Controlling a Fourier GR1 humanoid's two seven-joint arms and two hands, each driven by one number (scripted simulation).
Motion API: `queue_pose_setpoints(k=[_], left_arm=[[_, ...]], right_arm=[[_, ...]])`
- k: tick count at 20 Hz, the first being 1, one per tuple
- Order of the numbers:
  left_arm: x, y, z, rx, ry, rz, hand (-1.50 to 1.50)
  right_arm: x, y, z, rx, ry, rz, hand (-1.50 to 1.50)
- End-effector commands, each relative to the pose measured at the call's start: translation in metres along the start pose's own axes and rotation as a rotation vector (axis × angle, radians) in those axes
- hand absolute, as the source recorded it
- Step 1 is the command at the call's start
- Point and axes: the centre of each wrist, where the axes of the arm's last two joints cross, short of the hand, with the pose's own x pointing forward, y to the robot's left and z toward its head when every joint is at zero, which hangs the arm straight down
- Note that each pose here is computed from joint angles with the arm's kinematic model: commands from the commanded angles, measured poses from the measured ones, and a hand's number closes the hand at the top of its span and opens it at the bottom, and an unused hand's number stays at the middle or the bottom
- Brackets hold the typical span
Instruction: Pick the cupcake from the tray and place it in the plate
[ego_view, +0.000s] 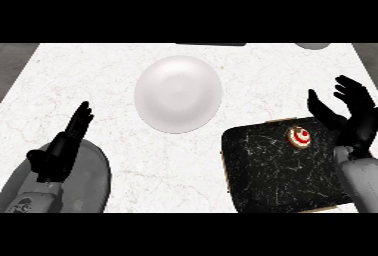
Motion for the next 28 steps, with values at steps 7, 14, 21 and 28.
queue_pose_setpoints(k=[7, 14, 21, 28], left_arm=[[-0.003, 0.005, -0.003, 0.014, 0.059, 0.019, 0.0], [-0.011, 0.015, 0.008, 0.056, 0.06, 0.003, 0.0], [-0.01, 0.02, 0.012, 0.059, 0.074, 0.002, 0.0], [-0.013, 0.009, 0.017, 0.055, 0.083, 0.004, 0.0]], right_arm=[[-0.026, 0.095, 0.062, -0.266, -0.145, 0.158, -1.5], [-0.046, 0.09, 0.048, -0.223, -0.001, 0.342, -1.5], [-0.057, 0.085, 0.044, -0.031, 0.272, 0.606, -1.5], [0.01, 0.116, 0.055, 0.036, 0.425, 0.666, -1.5]])
